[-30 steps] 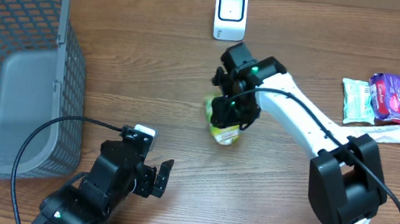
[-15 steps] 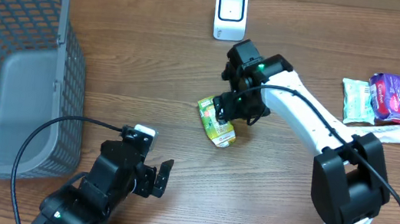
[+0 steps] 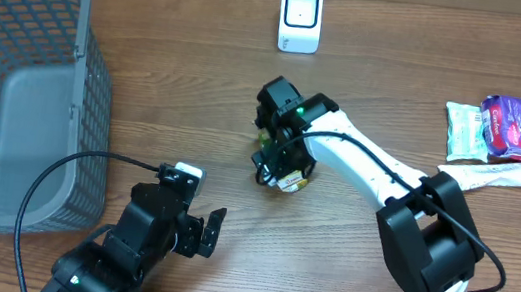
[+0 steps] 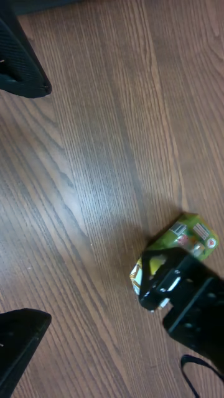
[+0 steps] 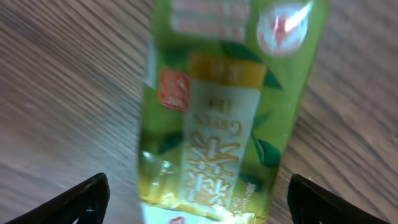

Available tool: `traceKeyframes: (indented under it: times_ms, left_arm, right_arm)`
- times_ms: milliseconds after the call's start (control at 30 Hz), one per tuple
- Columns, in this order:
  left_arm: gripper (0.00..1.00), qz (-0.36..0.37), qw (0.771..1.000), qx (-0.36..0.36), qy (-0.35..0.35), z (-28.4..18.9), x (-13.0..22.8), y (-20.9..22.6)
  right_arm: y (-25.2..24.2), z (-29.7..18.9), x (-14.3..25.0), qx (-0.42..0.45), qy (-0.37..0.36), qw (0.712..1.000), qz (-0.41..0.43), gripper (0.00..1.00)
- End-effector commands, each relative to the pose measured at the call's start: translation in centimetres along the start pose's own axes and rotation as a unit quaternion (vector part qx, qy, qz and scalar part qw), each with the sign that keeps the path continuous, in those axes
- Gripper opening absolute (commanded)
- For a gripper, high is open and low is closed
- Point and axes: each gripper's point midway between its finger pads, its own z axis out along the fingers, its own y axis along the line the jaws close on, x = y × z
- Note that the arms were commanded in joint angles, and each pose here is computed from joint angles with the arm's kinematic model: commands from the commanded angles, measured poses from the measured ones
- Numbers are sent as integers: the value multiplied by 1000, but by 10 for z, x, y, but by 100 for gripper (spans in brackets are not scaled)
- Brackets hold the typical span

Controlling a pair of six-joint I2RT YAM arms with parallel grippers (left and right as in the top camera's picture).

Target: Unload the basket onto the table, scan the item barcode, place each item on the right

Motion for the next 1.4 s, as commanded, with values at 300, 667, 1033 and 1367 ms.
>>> traceKeyframes:
  times_ms: [300, 667, 1033, 1367]
  left_arm:
    - [100, 11, 1000, -4, 1, 1, 1, 1]
    - [100, 11, 1000, -4, 1, 1, 1, 1]
    - [100, 11, 1000, -4, 1, 1, 1, 1]
    - [100, 11, 1000, -4, 1, 1, 1, 1]
  right_arm:
    - [-11, 22, 14, 26, 15, 1000, -4, 87]
    - [-22, 32, 18, 55, 11, 998, -5, 78]
    - [-23, 27, 11, 58, 1, 998, -3, 45]
    - [-18, 18, 9, 45, 8, 999, -3, 26]
